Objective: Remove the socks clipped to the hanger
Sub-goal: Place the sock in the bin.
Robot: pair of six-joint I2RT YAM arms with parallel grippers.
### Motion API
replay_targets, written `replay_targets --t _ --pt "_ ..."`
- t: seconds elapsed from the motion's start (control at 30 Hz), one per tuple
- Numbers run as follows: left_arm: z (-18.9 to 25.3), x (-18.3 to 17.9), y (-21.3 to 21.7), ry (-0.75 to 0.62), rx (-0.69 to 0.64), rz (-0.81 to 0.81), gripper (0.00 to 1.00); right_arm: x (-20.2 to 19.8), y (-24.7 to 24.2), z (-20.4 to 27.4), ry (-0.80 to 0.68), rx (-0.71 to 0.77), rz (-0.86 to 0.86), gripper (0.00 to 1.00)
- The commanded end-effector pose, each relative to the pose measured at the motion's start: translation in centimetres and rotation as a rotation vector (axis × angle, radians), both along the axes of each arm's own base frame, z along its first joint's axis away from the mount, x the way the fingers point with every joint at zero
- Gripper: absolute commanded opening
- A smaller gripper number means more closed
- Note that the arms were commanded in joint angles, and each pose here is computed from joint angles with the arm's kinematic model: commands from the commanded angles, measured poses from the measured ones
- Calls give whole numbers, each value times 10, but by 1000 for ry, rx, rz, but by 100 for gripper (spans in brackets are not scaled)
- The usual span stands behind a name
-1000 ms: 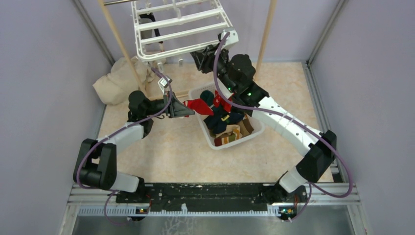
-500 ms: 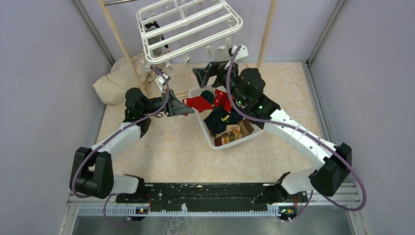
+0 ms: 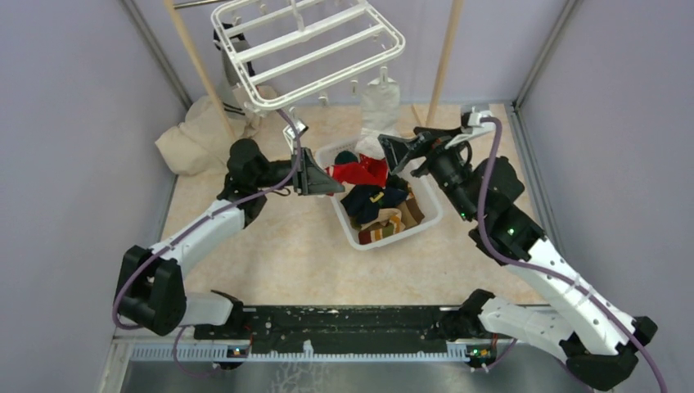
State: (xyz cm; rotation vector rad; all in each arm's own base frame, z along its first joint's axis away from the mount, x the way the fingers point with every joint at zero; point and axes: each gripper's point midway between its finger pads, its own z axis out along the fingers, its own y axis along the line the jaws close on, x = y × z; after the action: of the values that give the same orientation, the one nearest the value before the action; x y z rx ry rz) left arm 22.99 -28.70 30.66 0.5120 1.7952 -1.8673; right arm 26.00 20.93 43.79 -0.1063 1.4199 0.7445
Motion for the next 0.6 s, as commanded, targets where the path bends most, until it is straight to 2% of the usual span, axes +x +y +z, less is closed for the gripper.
replay_targets --t 0.0,0.17,0.27,0.47,0.57 --pt "2 -3 -23 -20 19 -9 15 -5 -23 -5 38 0 -73 98" --pt "-13 -13 -46 22 52 -36 22 -10 -31 -10 48 -4 -86 99" --pt "-33 -16 -53 70 84 -44 31 -11 -34 -16 61 -14 -95 98" --pt "-85 -2 -58 142 183 -12 50 -9 -33 -30 85 -38 -99 98" --pt "-112 11 -63 152 251 11 52 -6 -30 -40 103 -54 -100 99"
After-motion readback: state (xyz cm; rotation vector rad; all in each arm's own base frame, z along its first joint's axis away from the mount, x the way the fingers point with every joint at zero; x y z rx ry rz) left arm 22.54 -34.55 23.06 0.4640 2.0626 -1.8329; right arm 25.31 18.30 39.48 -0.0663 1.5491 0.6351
